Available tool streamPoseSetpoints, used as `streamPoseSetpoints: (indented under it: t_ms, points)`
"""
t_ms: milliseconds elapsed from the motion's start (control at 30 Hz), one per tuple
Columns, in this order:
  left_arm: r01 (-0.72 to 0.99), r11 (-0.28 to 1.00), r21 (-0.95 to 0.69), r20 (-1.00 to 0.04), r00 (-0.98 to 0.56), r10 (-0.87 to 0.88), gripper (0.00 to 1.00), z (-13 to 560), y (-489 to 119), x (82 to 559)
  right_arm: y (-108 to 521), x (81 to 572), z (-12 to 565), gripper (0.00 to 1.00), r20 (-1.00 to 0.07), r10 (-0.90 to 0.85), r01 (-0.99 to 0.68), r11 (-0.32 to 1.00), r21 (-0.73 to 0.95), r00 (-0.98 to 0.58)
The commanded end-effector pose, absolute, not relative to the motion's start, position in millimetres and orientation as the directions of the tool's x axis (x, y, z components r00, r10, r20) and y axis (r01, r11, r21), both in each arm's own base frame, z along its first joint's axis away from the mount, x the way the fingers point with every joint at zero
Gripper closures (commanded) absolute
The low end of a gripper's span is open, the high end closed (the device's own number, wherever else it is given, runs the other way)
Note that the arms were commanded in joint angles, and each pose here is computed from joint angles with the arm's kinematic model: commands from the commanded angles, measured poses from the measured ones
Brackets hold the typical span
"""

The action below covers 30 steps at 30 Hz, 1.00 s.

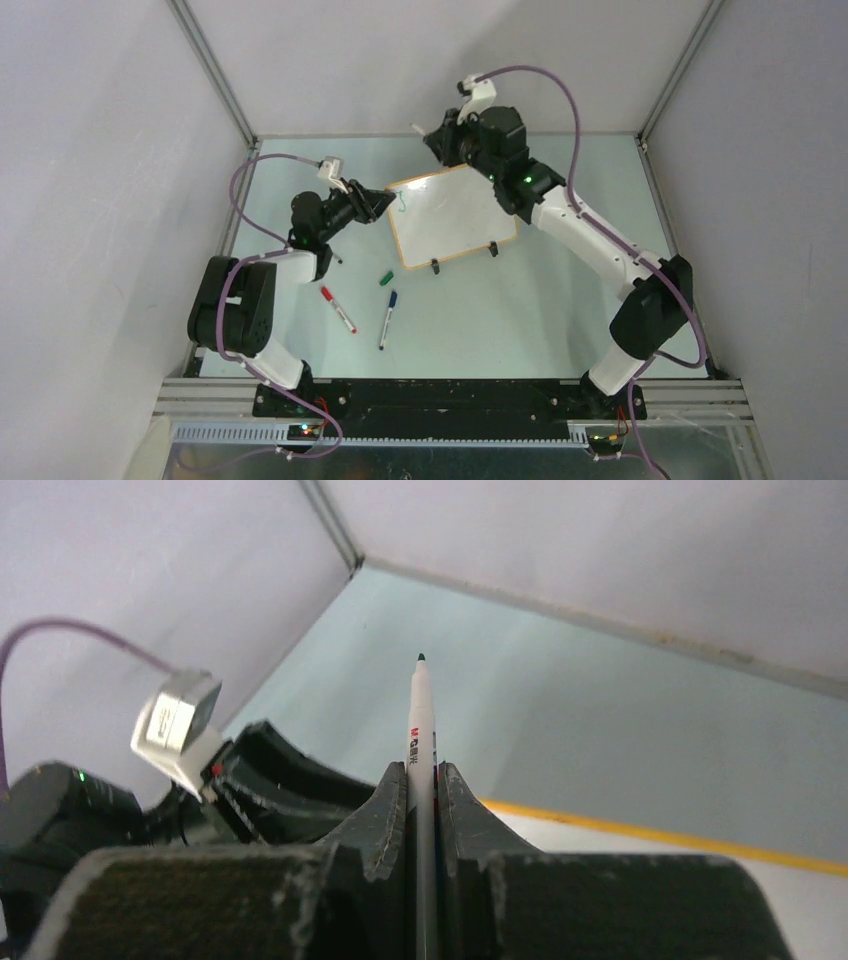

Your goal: Write a sentence on the whiteboard

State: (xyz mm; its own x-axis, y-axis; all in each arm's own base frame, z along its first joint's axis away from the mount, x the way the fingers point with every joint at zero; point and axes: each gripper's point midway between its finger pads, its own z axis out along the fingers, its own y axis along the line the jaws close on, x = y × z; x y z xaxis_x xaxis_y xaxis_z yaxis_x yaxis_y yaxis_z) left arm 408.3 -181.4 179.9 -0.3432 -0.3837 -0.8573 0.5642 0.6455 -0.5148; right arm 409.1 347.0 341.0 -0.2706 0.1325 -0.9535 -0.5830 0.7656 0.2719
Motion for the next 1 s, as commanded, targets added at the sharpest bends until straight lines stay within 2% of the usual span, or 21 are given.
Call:
streamPoseSetpoints:
  t_ms: [0, 167, 300, 400, 667, 800, 967]
  points:
    - [0.607, 0.652, -0.454, -0.889, -0.261, -0.376, 0.56, 202, -181, 418, 328, 404, 346, 1.0, -0.927, 0.125, -0.542, 0.78, 0.313, -0.355]
    - [0.61, 0.64, -0.467, -0.882, -0.27, -0.386, 0.58, 200, -183, 418, 307, 394, 305, 1.0, -0.901, 0.123, -0.457, 0.829, 0.324, -0.415]
    - [0.61, 0.636, -0.473, -0.879, -0.276, -0.39, 0.6, 199, -183, 418, 313, 389, 296, 1.0, -0.897, 0.159, -0.441, 0.827, 0.349, -0.413]
    - [0.609, 0.629, -0.484, -0.873, -0.289, -0.393, 0.62, 196, -184, 418, 308, 396, 292, 1.0, -0.894, 0.231, -0.313, 0.878, 0.362, -0.384]
    - [0.602, 0.62, -0.503, -0.863, -0.306, -0.402, 0.64, 191, -185, 414, 326, 393, 286, 1.0, -0.903, 0.272, -0.228, 0.906, 0.357, -0.333]
    - [0.595, 0.626, -0.504, -0.863, -0.307, -0.402, 0.64, 189, -183, 412, 334, 389, 288, 1.0, -0.901, 0.259, -0.285, 0.886, 0.365, -0.348]
    - [0.588, 0.63, -0.507, -0.861, -0.313, -0.401, 0.64, 185, -183, 410, 352, 377, 286, 1.0, -0.918, 0.14, -0.492, 0.809, 0.322, -0.372]
